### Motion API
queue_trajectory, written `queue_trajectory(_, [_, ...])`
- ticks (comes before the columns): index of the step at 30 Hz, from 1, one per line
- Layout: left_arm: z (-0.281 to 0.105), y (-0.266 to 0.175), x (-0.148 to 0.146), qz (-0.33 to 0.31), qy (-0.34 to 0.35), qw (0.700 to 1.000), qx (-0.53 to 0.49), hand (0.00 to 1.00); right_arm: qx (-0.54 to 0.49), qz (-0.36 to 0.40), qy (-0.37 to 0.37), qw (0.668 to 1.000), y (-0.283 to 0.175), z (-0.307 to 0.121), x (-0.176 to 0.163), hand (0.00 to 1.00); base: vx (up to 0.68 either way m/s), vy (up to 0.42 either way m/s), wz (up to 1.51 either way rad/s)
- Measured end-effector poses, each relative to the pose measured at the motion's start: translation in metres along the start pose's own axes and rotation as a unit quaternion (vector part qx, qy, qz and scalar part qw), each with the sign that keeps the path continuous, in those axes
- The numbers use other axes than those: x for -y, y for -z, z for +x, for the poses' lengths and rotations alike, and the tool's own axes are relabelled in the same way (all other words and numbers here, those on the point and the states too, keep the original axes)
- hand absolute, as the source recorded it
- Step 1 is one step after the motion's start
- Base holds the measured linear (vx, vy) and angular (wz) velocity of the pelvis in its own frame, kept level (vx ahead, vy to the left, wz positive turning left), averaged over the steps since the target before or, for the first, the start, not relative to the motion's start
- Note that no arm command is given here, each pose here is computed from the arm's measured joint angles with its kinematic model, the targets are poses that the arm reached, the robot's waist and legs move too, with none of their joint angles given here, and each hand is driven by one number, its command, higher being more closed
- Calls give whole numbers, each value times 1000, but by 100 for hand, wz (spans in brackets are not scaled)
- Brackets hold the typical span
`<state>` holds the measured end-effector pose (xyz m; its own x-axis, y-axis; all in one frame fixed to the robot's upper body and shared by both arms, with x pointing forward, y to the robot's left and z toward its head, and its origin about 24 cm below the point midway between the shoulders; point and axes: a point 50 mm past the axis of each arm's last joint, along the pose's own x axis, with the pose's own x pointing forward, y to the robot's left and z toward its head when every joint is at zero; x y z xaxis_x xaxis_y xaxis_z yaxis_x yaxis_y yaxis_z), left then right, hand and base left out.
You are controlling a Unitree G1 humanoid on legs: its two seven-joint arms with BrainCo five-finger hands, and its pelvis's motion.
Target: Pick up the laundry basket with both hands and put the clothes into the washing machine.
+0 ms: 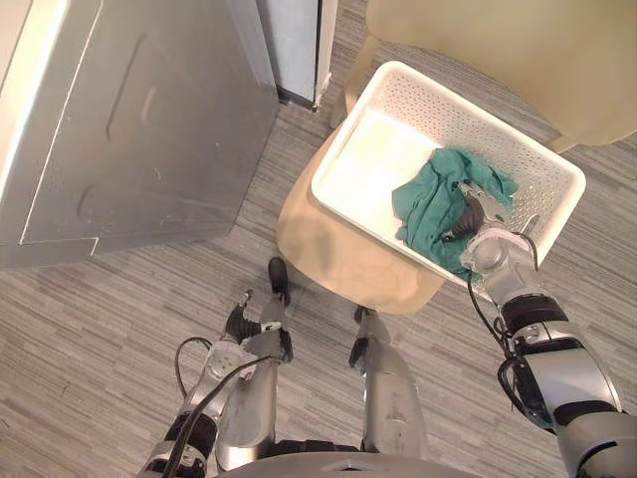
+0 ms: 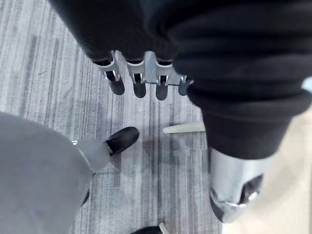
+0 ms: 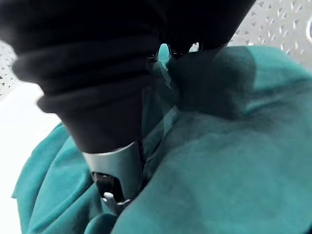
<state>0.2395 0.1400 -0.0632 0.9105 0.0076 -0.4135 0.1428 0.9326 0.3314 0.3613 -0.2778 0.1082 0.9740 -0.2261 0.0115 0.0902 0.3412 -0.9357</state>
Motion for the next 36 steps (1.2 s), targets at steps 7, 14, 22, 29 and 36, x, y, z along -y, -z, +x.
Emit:
queue_trajectory(7, [0, -14, 5, -11, 2, 1000, 27, 0, -4, 15, -1, 1000, -2, 0, -3, 0, 20, -3, 0])
queue_trajectory(14, [0, -19, 9, -21, 3, 999, 29, 0, -5, 14, 2, 1000, -3, 0, -2, 100, 46, -11, 0])
queue_trajectory(22, [0, -19, 8, -24, 0, 999, 29, 0, -6, 13, 0, 1000, -2, -1, -4, 100, 26, -9, 1])
queue_trajectory(29, [0, -20, 8, -23, 1, 999, 32, 0, -12, 13, -6, 1000, 3, -4, -8, 100, 30, -14, 4])
queue_trajectory(36, [0, -20, 9, -21, 2, 999, 31, 0, -16, 21, -7, 1000, 3, -5, -11, 100, 9, -5, 1])
